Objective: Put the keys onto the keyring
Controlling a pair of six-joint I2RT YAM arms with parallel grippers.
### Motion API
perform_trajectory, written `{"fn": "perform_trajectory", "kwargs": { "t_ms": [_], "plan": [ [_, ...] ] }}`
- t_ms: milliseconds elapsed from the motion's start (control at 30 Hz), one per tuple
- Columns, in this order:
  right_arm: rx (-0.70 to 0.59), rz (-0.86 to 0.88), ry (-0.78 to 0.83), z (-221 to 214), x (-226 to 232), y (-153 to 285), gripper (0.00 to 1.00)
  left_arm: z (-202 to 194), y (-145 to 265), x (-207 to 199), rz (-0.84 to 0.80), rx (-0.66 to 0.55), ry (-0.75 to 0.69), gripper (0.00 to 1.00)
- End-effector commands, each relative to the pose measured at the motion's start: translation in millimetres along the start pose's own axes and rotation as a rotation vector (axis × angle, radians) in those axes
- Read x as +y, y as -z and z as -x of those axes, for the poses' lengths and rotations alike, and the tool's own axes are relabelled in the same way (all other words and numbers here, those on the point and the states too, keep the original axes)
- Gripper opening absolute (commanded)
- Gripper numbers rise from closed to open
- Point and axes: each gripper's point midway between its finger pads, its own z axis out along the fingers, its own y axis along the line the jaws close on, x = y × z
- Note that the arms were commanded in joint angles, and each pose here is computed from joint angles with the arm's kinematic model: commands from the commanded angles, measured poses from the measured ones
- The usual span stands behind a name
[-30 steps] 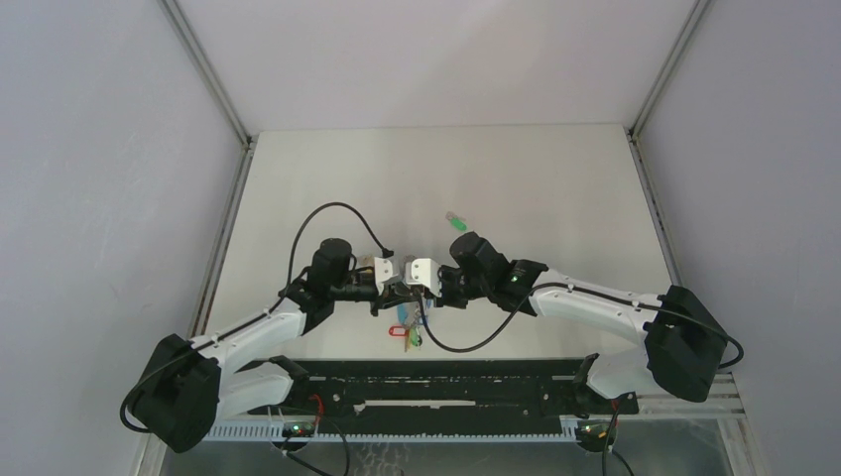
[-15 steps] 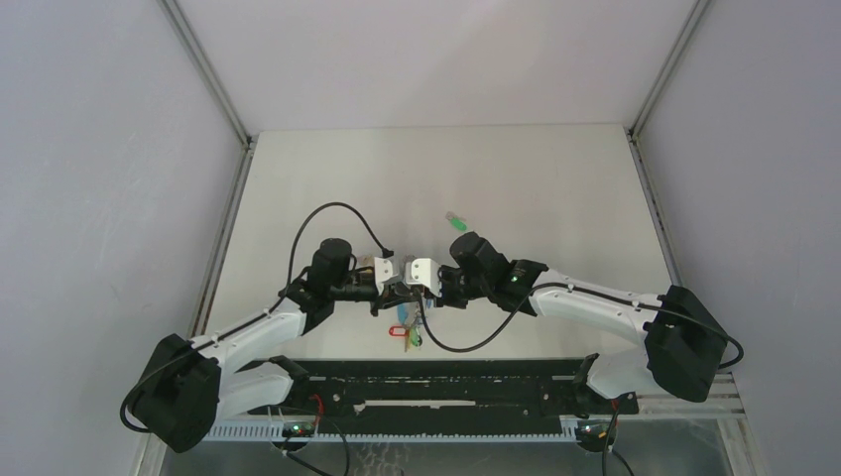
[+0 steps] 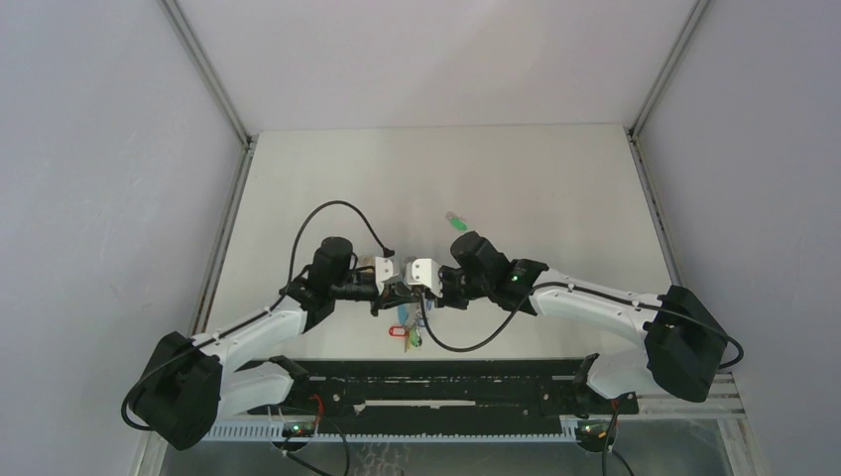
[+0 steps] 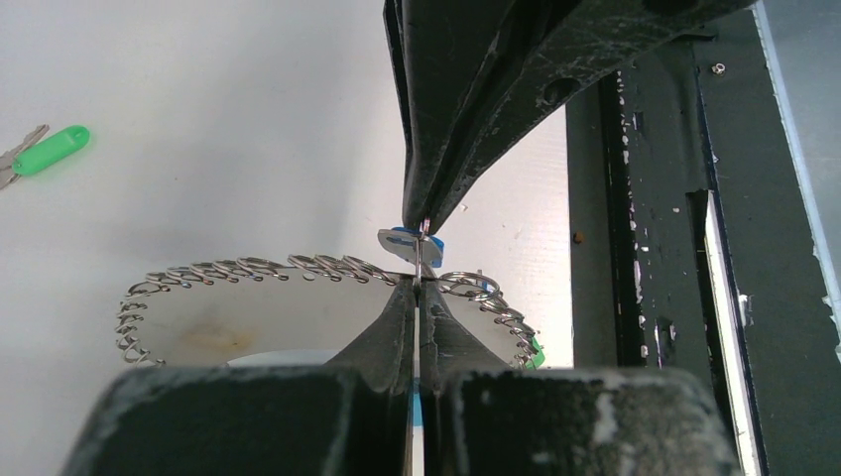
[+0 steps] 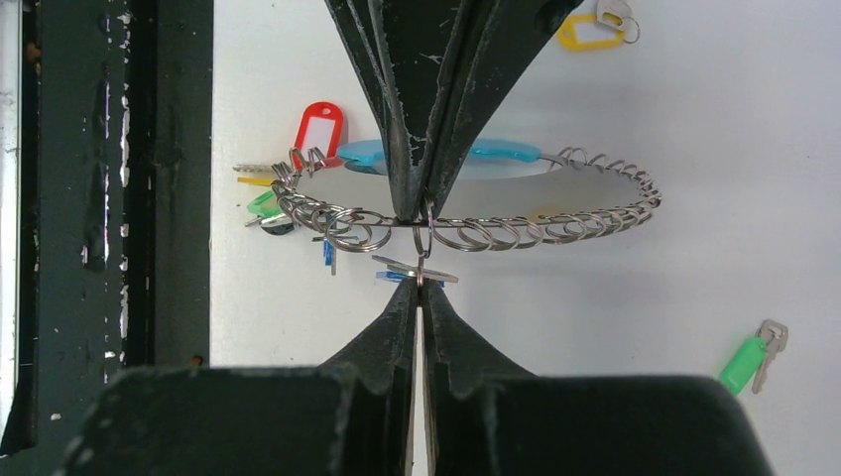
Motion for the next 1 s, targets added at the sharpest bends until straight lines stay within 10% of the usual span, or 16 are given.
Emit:
{"fn": "perform_trajectory", "kwargs": {
  "t_ms": [0,967],
  "plan": [
    [-0.143,-0.023,0.051,48.8,-14.7,10.5,0.0,39.5,-0.5,6.7,-0.022,-0.08,-0.099,0.0],
    [-0.245,0.045,0.031,63.1,-14.1,14.8,0.0,40.8,-2.3,2.9,-0.04,-0.08,-0.101,0.0]
  ]
}}
